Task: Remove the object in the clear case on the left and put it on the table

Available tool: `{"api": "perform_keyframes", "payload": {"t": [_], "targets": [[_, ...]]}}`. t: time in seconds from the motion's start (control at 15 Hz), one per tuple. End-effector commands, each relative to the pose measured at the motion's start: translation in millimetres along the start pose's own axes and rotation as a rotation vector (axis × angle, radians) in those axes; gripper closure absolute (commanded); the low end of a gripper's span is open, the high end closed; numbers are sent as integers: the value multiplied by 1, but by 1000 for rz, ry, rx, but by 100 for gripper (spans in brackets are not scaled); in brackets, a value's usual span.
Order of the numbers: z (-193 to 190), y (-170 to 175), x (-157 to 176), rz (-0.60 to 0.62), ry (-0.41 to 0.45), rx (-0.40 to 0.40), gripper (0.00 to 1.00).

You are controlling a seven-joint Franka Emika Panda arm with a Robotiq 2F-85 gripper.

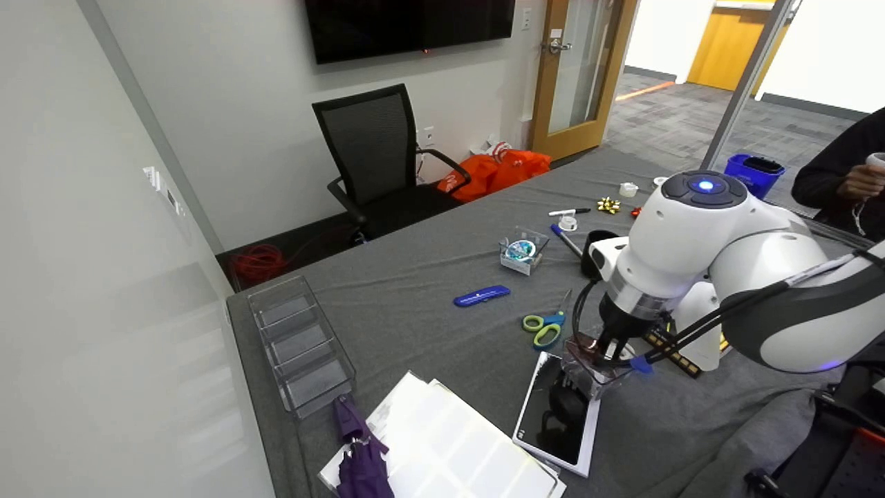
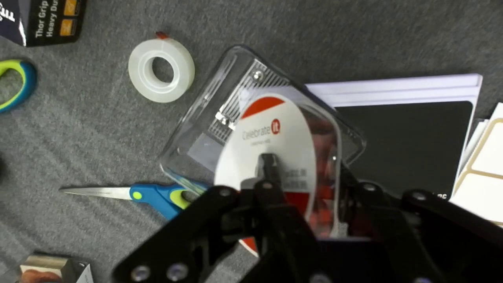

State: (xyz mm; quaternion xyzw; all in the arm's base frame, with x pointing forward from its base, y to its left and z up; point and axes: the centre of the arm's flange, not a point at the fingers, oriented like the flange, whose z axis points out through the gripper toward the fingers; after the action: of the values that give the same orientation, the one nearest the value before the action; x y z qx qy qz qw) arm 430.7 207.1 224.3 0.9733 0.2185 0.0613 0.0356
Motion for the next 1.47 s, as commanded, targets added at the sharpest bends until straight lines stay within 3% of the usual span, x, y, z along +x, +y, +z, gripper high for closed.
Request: {"api": "perform_keyframes", "payload": {"t": [0.0,0.73,1.2,1.4], "targets": [[-9,5,-6,-9,-11,10,94],[-67,20,-19,-48,-13,83,93],[-127,28,11,83,76,178,93],[-142,41,31,161,103,176,93]]}}
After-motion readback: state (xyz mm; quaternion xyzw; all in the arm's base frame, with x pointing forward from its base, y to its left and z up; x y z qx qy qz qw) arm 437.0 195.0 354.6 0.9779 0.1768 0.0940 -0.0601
